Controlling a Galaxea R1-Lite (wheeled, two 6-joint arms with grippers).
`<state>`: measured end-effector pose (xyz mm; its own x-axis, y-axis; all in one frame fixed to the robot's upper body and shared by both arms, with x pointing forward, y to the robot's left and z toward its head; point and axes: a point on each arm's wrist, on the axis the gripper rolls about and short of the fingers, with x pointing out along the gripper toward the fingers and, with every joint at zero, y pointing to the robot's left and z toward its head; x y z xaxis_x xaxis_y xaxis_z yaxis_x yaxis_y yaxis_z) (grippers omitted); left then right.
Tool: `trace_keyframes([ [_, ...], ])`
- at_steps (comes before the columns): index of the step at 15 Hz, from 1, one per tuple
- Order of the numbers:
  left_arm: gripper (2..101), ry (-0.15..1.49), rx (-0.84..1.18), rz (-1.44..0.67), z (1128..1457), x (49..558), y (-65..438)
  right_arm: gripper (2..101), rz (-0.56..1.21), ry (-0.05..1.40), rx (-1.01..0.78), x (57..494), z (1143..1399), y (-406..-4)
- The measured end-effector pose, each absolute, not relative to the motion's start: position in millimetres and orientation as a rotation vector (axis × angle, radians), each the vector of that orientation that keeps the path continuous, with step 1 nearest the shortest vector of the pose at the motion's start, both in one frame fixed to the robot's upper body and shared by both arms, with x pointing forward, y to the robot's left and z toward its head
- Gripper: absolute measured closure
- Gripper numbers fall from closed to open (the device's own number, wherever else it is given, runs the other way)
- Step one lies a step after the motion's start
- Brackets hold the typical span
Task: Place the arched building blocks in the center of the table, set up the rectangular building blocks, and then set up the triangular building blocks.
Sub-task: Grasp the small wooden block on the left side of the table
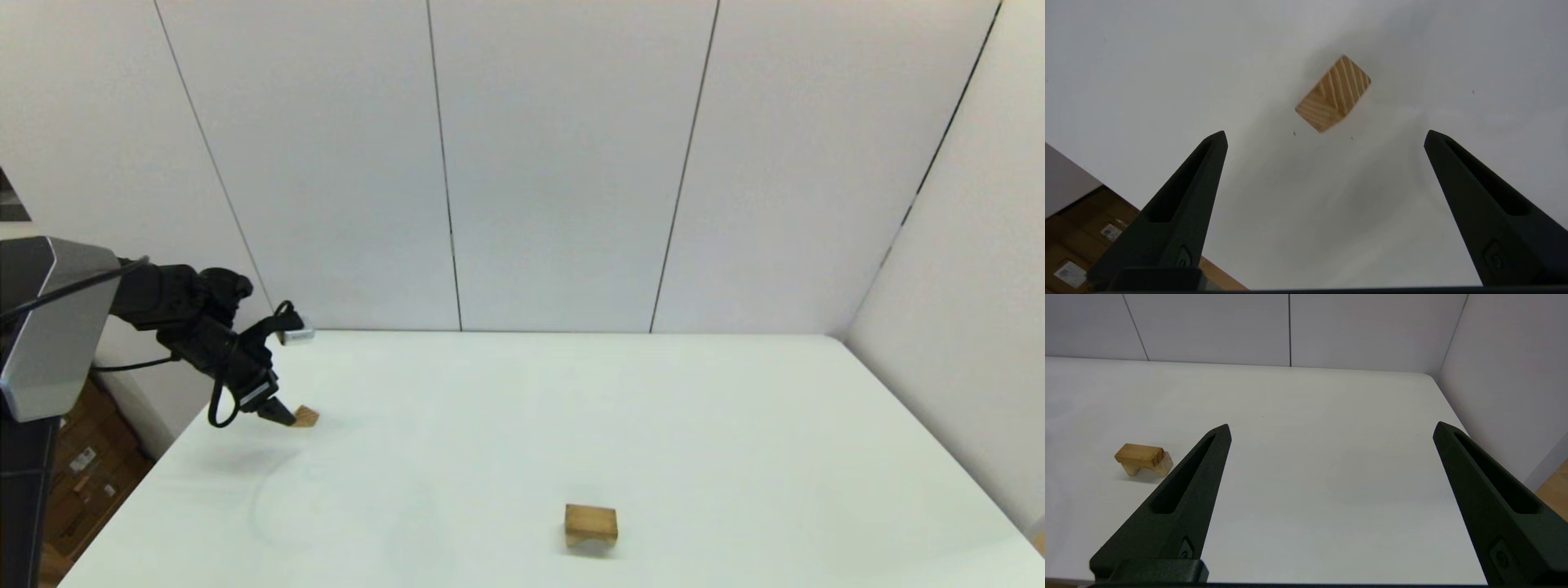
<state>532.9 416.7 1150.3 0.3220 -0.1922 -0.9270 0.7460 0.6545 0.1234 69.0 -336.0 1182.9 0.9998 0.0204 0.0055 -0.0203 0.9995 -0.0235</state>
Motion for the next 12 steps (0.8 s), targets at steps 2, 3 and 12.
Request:
trace_keyframes([
  [2, 5.4, 1.07, 0.609, -0.664, 1146, 539, 417, 4.5, 0.021, -0.006, -0.023, 69, 1183, -336],
  [3, 5.4, 1.07, 0.608, -0.663, 1143, 540, 418, 4.4, 0.021, -0.006, -0.022, 69, 1183, -336],
  [12, 5.4, 1.085, 0.604, -0.693, 1135, 542, 410, 4.3, 0.021, -0.006, -0.024, 69, 1183, -336],
])
